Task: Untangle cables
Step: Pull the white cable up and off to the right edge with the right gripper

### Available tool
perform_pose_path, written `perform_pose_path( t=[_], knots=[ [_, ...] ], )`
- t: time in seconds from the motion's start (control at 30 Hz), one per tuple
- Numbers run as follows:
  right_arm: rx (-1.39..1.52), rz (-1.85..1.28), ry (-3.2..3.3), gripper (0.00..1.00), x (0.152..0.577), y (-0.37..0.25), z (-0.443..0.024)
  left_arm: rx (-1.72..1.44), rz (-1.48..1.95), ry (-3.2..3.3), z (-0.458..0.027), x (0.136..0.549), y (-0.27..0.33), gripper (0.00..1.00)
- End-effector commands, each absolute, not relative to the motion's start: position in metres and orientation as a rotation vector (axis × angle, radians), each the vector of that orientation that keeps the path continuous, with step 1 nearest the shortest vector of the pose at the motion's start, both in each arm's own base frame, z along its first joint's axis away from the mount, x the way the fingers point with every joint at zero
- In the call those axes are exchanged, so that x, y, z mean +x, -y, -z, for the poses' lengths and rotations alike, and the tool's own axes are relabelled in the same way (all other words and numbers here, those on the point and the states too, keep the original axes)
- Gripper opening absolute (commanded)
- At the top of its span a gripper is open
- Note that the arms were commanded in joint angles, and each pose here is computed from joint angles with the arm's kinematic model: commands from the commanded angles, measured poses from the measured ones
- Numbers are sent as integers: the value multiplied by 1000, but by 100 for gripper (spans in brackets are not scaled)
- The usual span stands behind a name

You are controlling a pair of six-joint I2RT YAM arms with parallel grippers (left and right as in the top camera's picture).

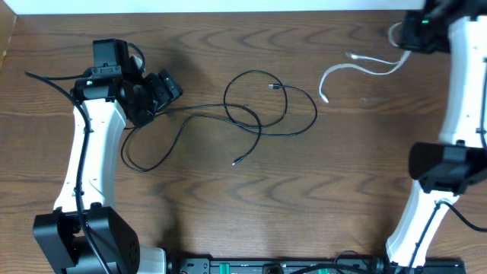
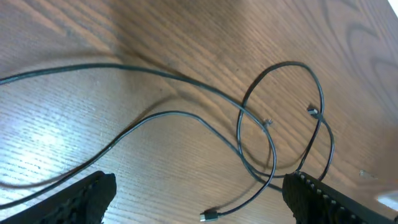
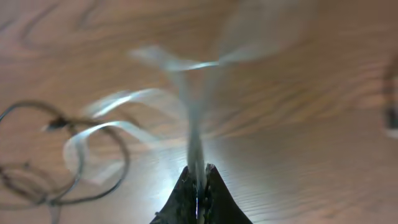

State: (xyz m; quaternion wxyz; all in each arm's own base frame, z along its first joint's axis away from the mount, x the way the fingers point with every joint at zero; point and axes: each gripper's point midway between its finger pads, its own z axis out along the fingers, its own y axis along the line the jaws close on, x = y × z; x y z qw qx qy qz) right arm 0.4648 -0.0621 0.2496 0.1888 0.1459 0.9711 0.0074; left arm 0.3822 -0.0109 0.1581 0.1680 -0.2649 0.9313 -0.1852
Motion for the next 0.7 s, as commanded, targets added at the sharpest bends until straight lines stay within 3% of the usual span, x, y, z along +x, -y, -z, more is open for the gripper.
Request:
perform_pose_path(
  t=[0.0, 0.13, 0.37, 0.43, 0.47, 0.5, 0.57, 0.67],
  knots=[
    [564, 122, -2645, 1, 451, 125, -270, -765, 517, -2692, -144, 374, 12, 91],
    [765, 168, -2598, 1, 429, 189, -270, -749, 519, -2727, -135, 367, 21, 92],
    [1014, 138, -2552, 4, 400, 247, -253, -685, 531, -2729, -136, 371, 36, 91],
    [1011, 55, -2555, 20, 400, 249, -247, -672, 534, -2723, -137, 373, 38, 91],
    [981, 6, -2565, 37, 402, 248, -244, -667, 535, -2719, -138, 374, 38, 91],
    [974, -26, -2569, 61, 402, 249, -241, -664, 537, -2713, -139, 375, 39, 91],
    [1000, -34, -2569, 91, 398, 255, -235, -662, 538, -2709, -139, 376, 38, 91],
    [1001, -118, -2566, 98, 400, 250, -232, -655, 548, -2708, -140, 376, 40, 91]
  ],
)
